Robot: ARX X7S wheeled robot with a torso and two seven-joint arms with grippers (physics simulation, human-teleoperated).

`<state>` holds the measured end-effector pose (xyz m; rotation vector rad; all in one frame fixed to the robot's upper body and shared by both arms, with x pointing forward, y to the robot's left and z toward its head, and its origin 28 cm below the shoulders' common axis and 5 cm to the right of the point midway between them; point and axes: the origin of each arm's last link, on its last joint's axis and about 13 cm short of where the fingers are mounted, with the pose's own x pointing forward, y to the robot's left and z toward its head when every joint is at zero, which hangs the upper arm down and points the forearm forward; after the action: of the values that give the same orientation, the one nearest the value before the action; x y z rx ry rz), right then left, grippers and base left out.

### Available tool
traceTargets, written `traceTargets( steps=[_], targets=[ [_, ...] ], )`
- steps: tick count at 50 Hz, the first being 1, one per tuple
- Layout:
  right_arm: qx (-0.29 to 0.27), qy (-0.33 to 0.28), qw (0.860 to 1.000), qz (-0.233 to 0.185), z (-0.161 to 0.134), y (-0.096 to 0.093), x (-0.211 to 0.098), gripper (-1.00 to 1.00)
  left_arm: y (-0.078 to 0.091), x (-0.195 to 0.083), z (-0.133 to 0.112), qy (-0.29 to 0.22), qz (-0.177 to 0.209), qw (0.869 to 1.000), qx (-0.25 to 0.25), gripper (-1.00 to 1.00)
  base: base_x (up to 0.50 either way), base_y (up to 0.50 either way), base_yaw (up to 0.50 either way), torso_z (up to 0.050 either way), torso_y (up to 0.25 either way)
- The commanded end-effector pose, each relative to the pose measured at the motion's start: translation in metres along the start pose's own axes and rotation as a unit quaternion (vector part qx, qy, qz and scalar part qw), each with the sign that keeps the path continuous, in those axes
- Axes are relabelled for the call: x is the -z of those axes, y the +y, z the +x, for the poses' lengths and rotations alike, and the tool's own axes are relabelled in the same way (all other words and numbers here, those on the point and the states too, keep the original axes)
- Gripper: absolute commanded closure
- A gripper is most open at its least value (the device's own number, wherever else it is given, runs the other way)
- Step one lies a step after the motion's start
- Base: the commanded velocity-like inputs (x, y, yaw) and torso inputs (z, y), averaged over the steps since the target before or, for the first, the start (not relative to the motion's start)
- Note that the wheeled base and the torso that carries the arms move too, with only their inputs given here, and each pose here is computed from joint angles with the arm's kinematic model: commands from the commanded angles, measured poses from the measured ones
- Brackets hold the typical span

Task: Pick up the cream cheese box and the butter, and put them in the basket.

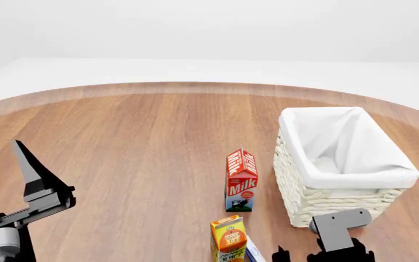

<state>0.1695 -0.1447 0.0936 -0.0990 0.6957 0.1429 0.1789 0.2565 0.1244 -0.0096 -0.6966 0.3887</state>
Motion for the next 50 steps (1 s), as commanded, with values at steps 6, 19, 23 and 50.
traceTargets(
  steps=[6,19,23,50],
  targets=[
    [-0.026,0.006,0.999,-0.025,0.006,0.007,0.008,-1.00,0.002,0.001,0.000,-0.004,0.010,1.000,-0.002,-1.00,0.00,0.00,0.00,0.000,0.000],
    [-0.031,-0.012,0.998,-0.052,0.011,0.009,0.003,-1.00,0.002,0.001,0.000,-0.003,0.010,1.000,-0.001,-1.00,0.00,0.00,0.00,0.000,0.000],
    [-0.031,-0.020,0.997,-0.063,0.017,0.010,0.000,-1.00,0.002,0.002,0.000,-0.002,0.011,1.000,-0.001,-1.00,0.00,0.00,0.00,0.000,0.000],
    [-0.054,-0.009,0.994,-0.098,0.036,0.019,0.008,-1.00,0.002,0.004,-0.001,0.000,0.011,1.000,-0.001,-1.00,0.00,0.00,0.00,0.000,0.000]
  ],
)
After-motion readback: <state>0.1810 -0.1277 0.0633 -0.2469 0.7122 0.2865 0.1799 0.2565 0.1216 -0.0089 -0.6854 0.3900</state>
